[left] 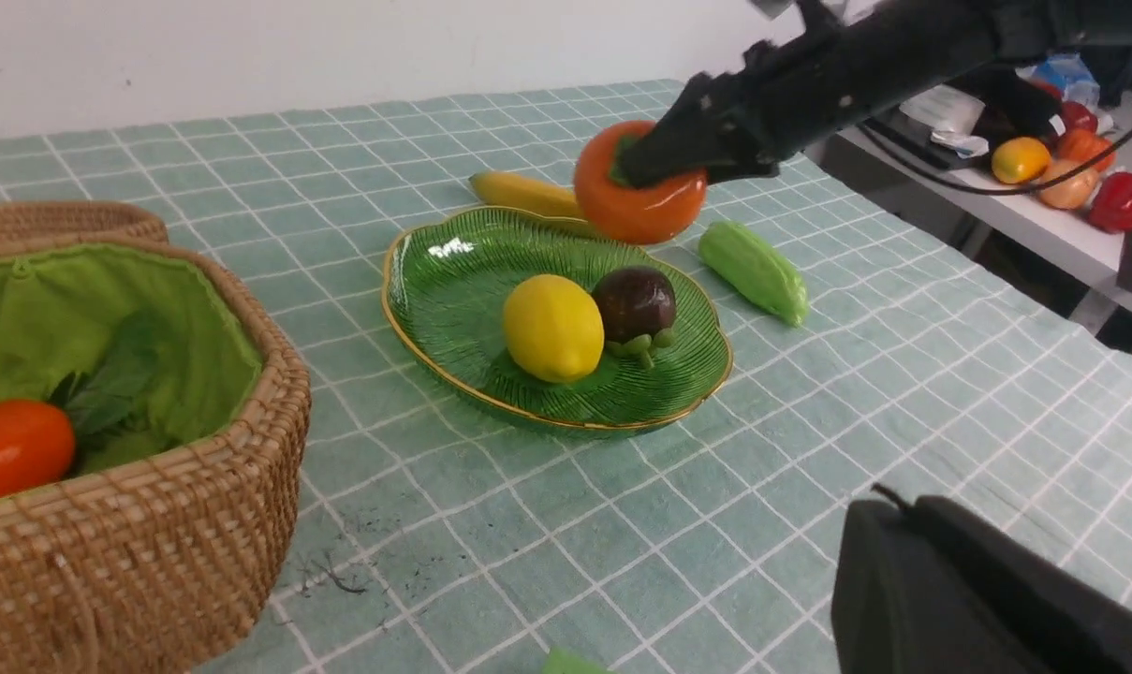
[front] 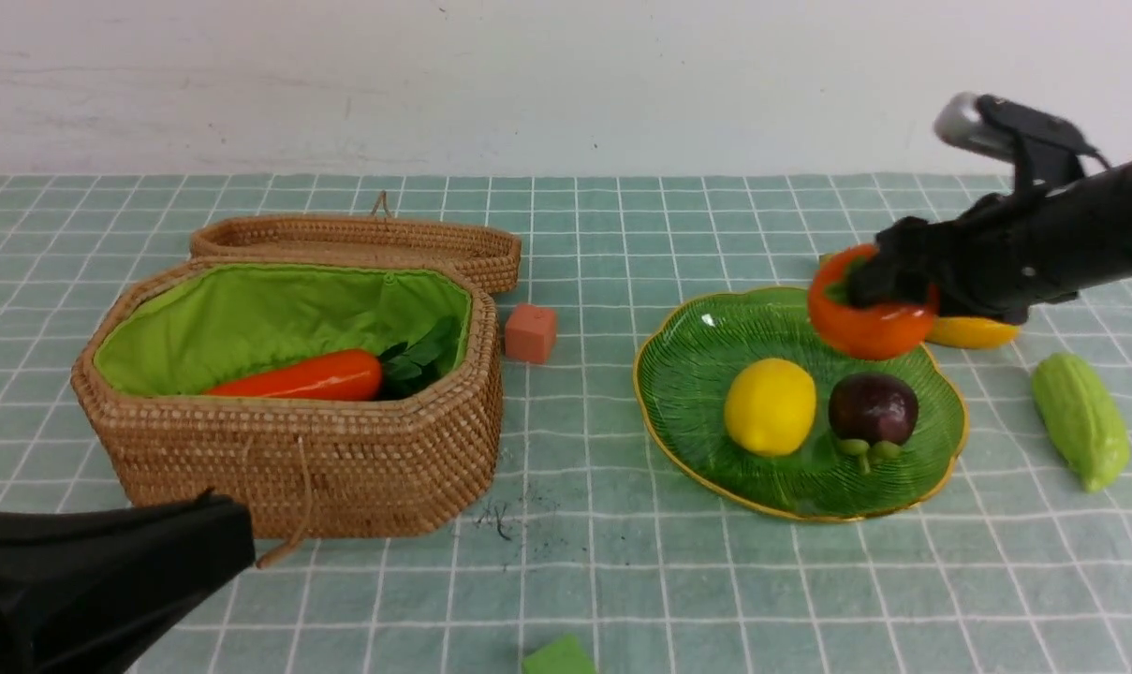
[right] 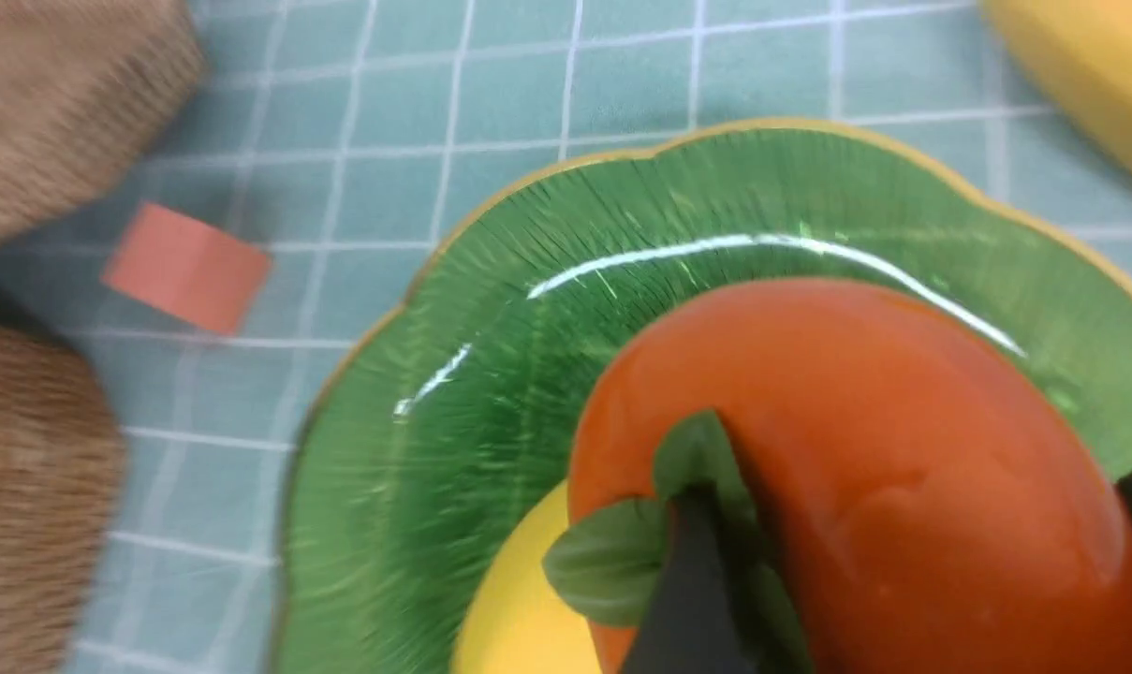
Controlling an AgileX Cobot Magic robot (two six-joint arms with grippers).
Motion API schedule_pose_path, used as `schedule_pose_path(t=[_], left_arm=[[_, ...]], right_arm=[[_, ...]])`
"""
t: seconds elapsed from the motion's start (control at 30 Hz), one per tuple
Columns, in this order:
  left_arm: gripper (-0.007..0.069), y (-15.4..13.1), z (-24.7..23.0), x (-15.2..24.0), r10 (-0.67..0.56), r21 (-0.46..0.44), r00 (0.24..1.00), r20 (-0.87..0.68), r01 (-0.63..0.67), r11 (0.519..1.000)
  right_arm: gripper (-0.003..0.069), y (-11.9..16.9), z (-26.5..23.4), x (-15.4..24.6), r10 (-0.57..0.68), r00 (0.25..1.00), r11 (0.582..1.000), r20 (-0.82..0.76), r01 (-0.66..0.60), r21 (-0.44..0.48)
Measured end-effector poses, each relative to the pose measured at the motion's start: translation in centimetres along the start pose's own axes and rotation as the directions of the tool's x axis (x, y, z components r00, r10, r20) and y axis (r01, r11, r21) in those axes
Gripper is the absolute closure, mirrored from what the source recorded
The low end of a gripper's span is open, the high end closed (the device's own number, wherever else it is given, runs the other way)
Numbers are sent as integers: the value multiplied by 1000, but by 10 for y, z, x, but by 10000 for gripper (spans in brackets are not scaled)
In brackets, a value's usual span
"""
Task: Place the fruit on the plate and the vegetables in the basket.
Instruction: Grab a tomato with your right arm and place it on the plate on the right, then take a chayote with your right arm and place it on the basket on the left.
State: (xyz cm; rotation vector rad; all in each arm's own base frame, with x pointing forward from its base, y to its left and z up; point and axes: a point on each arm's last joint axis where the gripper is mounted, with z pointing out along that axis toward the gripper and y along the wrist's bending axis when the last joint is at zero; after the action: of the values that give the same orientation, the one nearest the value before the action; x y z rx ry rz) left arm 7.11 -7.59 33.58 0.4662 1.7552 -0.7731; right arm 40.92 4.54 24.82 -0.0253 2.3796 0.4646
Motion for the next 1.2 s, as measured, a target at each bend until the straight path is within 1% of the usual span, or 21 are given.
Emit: schedule_pose_path(t=[0.07, 0.1, 0.17, 0.2, 0.23, 0.27, 0.33, 0.43, 0.5, 0.57, 0.6, 0.63, 0.67, 0.7, 0.8, 0.83, 0.87, 0.93, 1.03, 1.13, 1.2], left_arm=[[638, 1, 2, 0, -10, -11, 1000, 3, 10, 1000], [638, 1, 2, 0, -21, -14, 1000, 4, 21, 1000], [638, 1, 2, -1, -29, -17, 1000, 7, 29, 999], [638, 1, 2, -1, -31, -17, 999, 8, 32, 999], [638, 1, 2, -1, -40, -18, 999, 9, 40, 999], [638, 1, 2, -1, -43, -19, 999, 9, 44, 999], [638, 1, 2, -1, -45, -19, 999, 10, 45, 999], [638, 2, 2, -1, -33, -24, 999, 15, 33, 999], [638, 2, 2, -2, -15, -29, 1000, 20, 15, 999], [638, 3, 2, -2, -1, -33, 1000, 24, 1, 999], [638, 3, 2, -2, -1, -33, 1000, 24, 1, 999], [638, 3, 2, -3, 8, -35, 1000, 26, -7, 999], [638, 3, 2, -3, 9, -35, 1000, 26, -8, 999], [638, 3, 2, -3, 12, -36, 1000, 27, -11, 999], [638, 3, 2, -3, 14, -37, 1000, 28, -13, 999], [638, 3, 2, -3, 15, -37, 999, 28, -14, 999], [638, 3, 2, -3, 15, -37, 999, 28, -14, 999], [638, 3, 2, -3, 16, -37, 999, 28, -15, 999], [638, 4, 2, -2, 16, -48, 1000, 19, -15, 999], [638, 5, 2, -1, 15, -56, 1000, 12, -14, 998], [638, 5, 2, -1, 15, -64, 1000, 6, -14, 998]], right_arm=[[142, -5, 25, 0, -30, 999, 1000, -27, 30, 1], [122, -7, 31, -1, -37, 999, 999, -33, 38, 4], [74, -9, 36, -2, -55, 998, 998, -40, 56, 12], [66, -9, 37, -2, -55, 998, 998, -40, 56, 12], [19, -10, 37, -2, -74, 996, 997, -45, 75, 19], [-2, -10, 36, -3, -88, 995, 996, -47, 89, 21], [-15, -9, 32, -3, -102, 993, 994, -54, 103, 22], [-15, -2, 12, -8, -115, 991, 993, -72, 117, 25], [7, 1, -16, -13, -106, 990, 993, -91, 110, 45], [36, -4, -39, -16, -72, 991, 991, -110, 83, 101], [36, -4, -39, -16, -72, 991, 991, -110, 83, 101], [64, -18, -54, -17, -25, 992, 981, -125, 48, 186], [67, -20, -57, -17, -19, 991, 980, -129, 44, 196], [81, -38, -64, -17, 39, 990, 961, -133, -1, 277], [88, -72, -63, -12, 127, 981, 917, -146, -60, 393], [85, -81, -58, -10, 148, 978, 909, -148, -75, 410], [83, -82, -58, -10, 150, 978, 908, -144, -79, 412], [63, -96, -40, -6, 170, 975, 900, -144, -95, 425], [46, -110, -14, 3, 161, 973, 895, -167, -73, 441], [50, -119, 2, 11, 158, 968, 891, -197, -53, 451], [71, -127, 16, 20, 157, 959, 887, -236, -32, 460]])
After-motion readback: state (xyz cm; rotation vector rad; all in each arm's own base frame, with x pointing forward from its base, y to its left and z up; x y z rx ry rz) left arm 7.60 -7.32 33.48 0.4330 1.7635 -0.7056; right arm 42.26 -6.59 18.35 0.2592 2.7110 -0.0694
